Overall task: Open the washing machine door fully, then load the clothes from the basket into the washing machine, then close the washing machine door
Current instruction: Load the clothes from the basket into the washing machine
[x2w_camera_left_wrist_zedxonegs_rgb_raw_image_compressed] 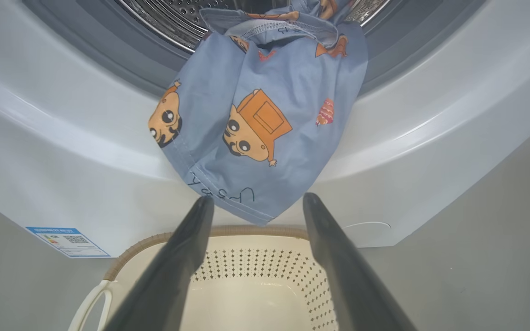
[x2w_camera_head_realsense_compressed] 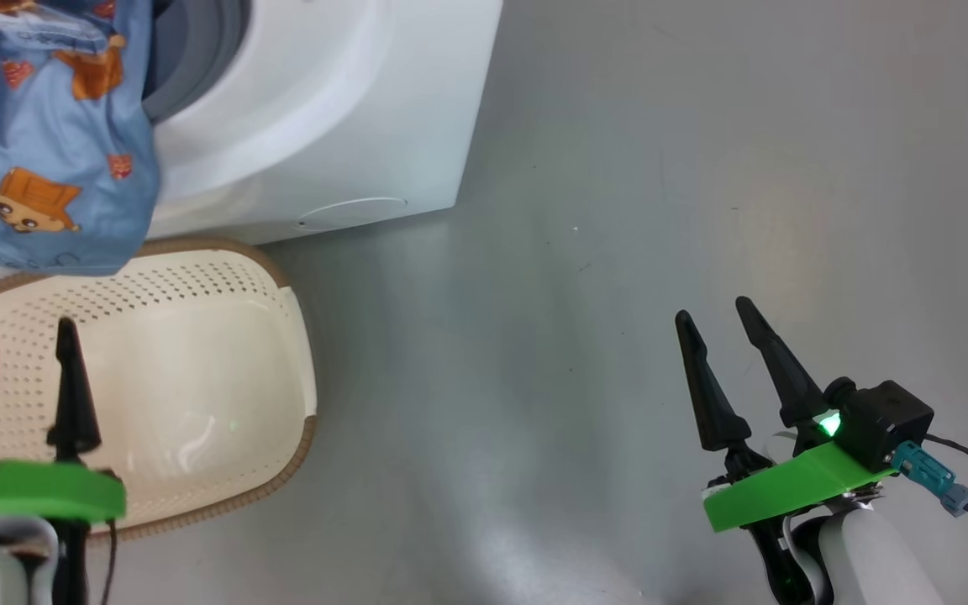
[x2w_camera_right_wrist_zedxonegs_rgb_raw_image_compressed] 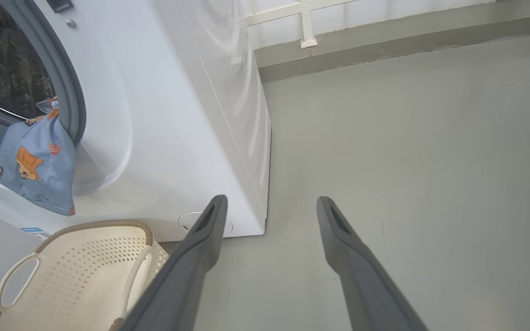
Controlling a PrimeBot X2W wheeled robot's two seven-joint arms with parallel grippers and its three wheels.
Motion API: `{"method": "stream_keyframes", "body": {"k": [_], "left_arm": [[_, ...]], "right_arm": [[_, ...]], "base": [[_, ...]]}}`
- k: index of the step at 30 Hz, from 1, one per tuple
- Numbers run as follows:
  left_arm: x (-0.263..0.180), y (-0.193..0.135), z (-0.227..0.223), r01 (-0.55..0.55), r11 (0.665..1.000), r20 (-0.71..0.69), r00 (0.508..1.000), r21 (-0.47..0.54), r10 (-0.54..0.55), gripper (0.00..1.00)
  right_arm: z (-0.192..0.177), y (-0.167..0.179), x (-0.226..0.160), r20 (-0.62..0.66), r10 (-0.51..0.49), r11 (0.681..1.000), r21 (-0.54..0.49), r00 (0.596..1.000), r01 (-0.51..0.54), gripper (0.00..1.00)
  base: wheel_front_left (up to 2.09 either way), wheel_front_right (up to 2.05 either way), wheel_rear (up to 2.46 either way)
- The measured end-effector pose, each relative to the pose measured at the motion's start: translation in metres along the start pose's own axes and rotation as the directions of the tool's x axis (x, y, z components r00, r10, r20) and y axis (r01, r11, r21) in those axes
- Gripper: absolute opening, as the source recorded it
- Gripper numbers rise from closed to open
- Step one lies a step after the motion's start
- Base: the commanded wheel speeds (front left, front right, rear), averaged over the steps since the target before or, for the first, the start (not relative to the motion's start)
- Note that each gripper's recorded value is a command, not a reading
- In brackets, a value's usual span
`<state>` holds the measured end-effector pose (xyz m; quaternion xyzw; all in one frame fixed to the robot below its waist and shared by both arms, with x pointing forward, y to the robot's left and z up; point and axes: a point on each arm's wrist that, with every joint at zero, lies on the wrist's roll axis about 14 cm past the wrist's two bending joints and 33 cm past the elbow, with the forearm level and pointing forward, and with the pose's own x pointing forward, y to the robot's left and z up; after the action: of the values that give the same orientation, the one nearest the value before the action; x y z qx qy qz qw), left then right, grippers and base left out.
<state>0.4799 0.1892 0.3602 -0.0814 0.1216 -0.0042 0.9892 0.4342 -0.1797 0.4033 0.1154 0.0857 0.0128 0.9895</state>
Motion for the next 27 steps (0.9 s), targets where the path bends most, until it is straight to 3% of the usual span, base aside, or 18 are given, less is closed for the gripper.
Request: {"method": "stream_keyframes", "body": {"k": [9,17,27], "left_arm": [[0.042,-0.006,0.006,0.025,0.999,-0.009,1.0,-0.034,-0.025,1.0],[0.072,-0.01,-0.018,0.04,0.999,-0.136,0.99,-0.034,-0.044,1.0],[0.111,-0.015,-0.028,0.037,0.995,-0.16,0.986,-0.096,-0.052,1.0]], "right_arm": [[-0.003,-0.01,-0.004,-0.008,-0.032,0.999,0.014,0.999,0.032,1.0],[-0.012,-0.016,-0.004,-0.036,-0.049,0.999,0.011,0.998,0.05,1.0],[-0.029,-0.028,-0.006,-0.081,-0.085,0.996,0.015,0.993,0.086,1.0]], "base": [[0.0,0.0,0.0],[0.0,0.0,0.0],[0.0,0.0,0.0]]}}
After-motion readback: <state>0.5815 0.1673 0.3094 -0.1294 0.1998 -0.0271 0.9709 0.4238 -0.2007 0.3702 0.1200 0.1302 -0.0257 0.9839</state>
